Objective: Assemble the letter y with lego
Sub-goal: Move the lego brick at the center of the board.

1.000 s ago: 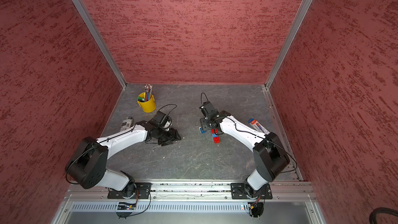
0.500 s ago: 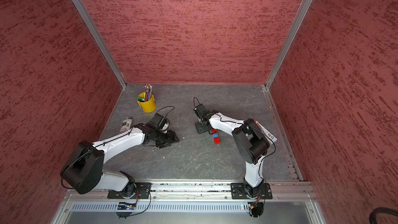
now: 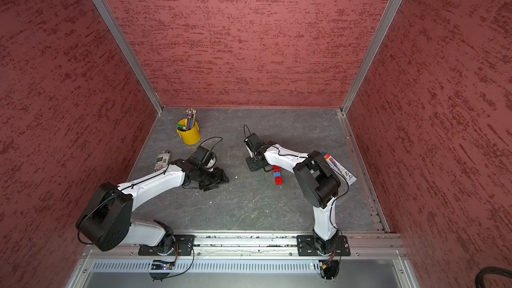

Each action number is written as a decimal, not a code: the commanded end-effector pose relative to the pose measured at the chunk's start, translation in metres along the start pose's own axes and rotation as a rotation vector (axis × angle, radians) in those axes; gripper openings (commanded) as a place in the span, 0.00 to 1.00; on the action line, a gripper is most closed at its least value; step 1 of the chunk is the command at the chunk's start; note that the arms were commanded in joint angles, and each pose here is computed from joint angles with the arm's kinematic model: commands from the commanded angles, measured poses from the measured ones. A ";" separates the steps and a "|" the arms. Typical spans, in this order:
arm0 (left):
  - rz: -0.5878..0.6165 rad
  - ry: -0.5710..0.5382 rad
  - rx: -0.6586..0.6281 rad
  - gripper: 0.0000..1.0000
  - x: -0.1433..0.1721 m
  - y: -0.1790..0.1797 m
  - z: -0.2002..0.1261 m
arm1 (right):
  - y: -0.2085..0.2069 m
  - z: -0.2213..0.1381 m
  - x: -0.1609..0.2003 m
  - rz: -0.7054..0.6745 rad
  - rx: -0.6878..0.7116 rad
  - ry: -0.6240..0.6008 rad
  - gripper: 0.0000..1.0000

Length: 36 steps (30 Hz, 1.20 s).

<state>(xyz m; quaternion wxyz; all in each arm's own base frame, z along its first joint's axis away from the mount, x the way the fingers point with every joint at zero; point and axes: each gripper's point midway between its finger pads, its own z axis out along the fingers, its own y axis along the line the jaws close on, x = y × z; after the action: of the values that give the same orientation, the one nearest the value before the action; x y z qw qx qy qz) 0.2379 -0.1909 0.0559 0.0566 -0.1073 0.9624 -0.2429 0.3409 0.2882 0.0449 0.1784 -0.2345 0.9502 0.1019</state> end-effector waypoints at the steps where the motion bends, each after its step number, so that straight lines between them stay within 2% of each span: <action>1: -0.004 -0.018 -0.009 0.65 -0.001 0.005 -0.002 | 0.030 -0.009 -0.014 -0.080 -0.062 -0.037 0.33; 6: -0.014 -0.027 -0.010 0.65 -0.002 0.008 -0.004 | 0.064 -0.005 -0.010 -0.207 -0.089 -0.027 0.33; 18: -0.039 -0.040 -0.017 0.66 -0.001 0.017 -0.009 | 0.093 0.014 0.010 -0.382 -0.070 0.026 0.34; 22: -0.040 -0.042 -0.017 0.66 -0.002 0.018 -0.009 | 0.093 0.015 0.012 -0.398 -0.058 0.035 0.40; 27: -0.042 -0.037 -0.016 0.65 -0.003 0.018 -0.008 | 0.095 0.009 0.007 -0.398 -0.057 0.013 0.58; 36: -0.037 -0.039 0.030 0.66 -0.010 0.008 -0.004 | 0.092 -0.032 -0.017 -0.340 -0.055 -0.105 0.60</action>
<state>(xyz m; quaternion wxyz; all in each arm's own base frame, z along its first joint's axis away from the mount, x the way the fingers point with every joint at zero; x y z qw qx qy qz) 0.2373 -0.1747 0.0525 0.0638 -0.1327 0.9598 -0.2388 0.2899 0.3647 0.0464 0.1825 -0.4139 0.8867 0.0959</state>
